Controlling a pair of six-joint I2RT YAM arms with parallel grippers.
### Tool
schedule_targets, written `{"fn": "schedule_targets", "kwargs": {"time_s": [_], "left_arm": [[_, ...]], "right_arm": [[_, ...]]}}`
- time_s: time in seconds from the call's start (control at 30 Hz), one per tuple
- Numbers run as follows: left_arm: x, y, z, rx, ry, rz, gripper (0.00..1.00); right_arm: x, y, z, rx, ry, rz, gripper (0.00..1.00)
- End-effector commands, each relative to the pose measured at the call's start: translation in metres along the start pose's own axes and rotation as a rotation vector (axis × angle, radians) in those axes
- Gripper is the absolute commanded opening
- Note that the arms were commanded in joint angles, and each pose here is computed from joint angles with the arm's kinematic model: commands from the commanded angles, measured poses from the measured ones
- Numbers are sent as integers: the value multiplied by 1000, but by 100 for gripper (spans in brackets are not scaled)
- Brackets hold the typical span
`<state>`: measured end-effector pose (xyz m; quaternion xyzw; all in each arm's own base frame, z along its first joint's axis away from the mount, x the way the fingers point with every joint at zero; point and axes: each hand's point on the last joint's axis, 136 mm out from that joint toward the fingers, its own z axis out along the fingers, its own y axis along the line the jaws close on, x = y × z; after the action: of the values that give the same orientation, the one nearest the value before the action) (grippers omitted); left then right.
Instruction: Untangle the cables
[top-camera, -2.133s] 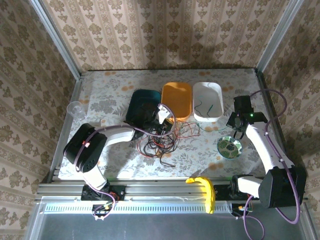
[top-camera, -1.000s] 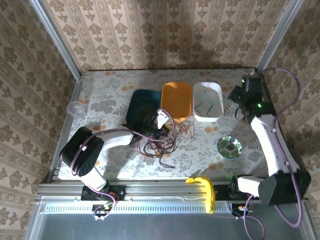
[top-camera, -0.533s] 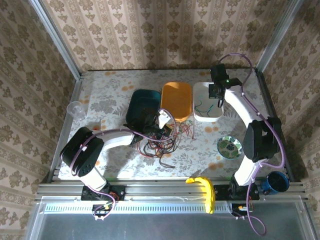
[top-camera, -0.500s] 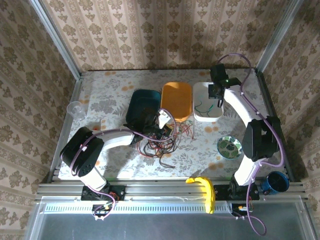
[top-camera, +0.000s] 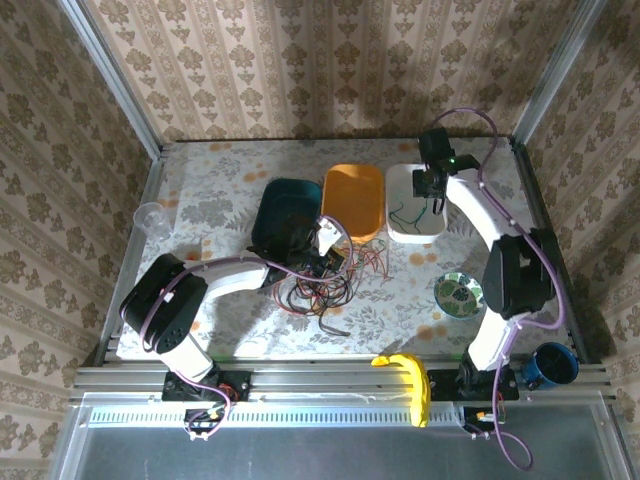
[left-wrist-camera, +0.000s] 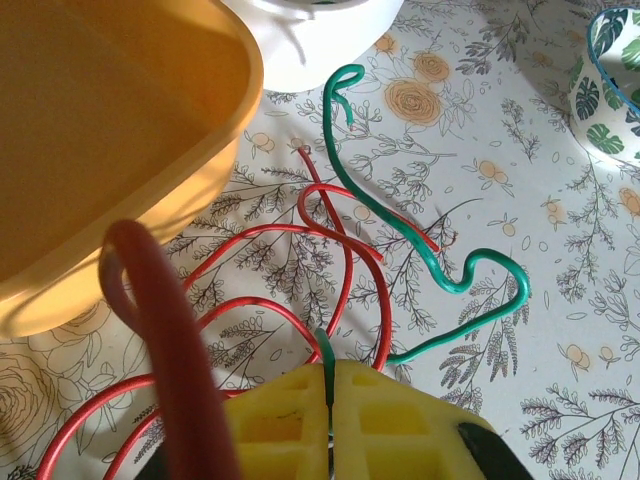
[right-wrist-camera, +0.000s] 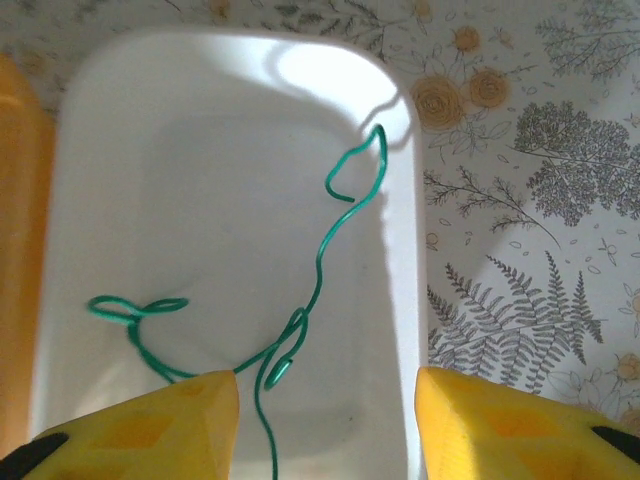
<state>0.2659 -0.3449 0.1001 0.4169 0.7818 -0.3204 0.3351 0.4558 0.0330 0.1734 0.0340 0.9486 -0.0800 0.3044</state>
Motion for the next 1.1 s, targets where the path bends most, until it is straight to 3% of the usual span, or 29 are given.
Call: {"fn": "schedule_targets", "kwargs": {"time_s": [0.0,0.2,0.3,0.53,0.67,0.8,0.83,0.9,0.93,1.0,1.07], "left_arm": [[-14,-8,-1,23,-24,45,0],[-14,-12,3,31,-21,54,0],[-15,-12,4,32,-22,53,0],[-19,-12,4,31,-28,61,0],[-20,-13,4,31,-31,60,0],[-20,-12,2,23,-32,55,0],[-20,-12,2,22,-31,55,0],[-18,-10,3,17,-29,50,0],[-18,-10,4,17,-31,48,4],[-17,-10,6,24,-32,43,26],[-17,-13,9,43,-29,42,39]], "right_arm": [[10,27,-42,-174,-36,38,52],[100,124,-88,-664,186,-58,50],[142,156,-108,-790,299,-136,49],[188,168,-95,-777,462,-189,48],[193,170,-76,-744,475,-180,43],[181,169,-66,-711,432,-147,7],[176,166,-65,-696,415,-135,2],[170,159,-65,-678,396,-120,0],[168,155,-66,-674,391,-112,0],[166,149,-70,-673,390,-96,0],[165,145,-73,-681,394,-78,0]]}}
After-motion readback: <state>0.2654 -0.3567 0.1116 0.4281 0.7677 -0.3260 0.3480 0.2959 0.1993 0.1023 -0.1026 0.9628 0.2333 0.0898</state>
